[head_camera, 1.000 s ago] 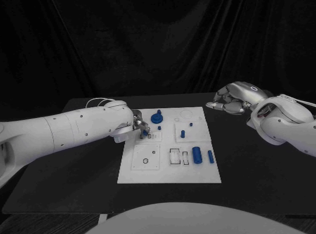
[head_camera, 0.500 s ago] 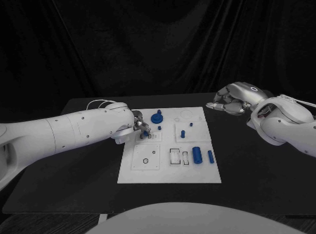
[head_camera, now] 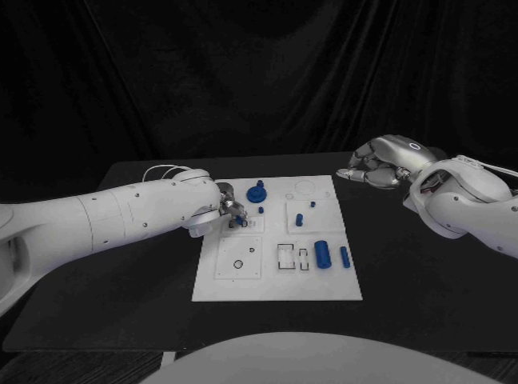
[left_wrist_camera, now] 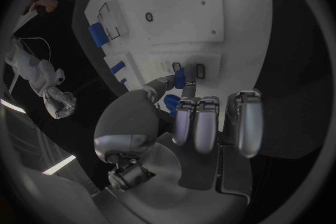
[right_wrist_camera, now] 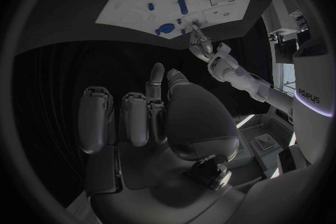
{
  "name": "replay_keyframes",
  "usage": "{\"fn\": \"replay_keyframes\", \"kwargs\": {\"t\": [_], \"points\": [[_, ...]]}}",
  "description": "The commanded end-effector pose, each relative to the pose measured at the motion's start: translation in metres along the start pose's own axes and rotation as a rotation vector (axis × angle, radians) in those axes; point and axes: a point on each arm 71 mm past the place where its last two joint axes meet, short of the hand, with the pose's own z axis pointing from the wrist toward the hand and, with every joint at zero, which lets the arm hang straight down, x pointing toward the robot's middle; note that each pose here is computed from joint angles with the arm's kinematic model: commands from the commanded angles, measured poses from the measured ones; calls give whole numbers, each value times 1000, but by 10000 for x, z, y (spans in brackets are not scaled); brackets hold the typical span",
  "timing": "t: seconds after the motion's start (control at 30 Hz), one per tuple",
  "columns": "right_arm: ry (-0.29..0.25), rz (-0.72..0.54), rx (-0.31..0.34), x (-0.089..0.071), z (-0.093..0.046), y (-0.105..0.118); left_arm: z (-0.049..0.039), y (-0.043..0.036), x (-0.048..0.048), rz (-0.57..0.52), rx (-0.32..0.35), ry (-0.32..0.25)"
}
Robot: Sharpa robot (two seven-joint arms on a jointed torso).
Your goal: Assemble the parts on the task board
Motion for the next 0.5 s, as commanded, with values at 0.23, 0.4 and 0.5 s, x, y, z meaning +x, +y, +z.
{"fn": "replay_keyframes", "kwargs": {"t": [0.23, 0.4, 0.5], "points": [[3, 0, 12, 14, -2, -14, 19, -57, 76, 19, 20, 33], [8, -1, 14, 20, -1, -18, 27, -56, 99, 24, 18, 44], [10, -1, 15, 25, 1, -20, 32, -52, 111, 28, 17, 51]]}}
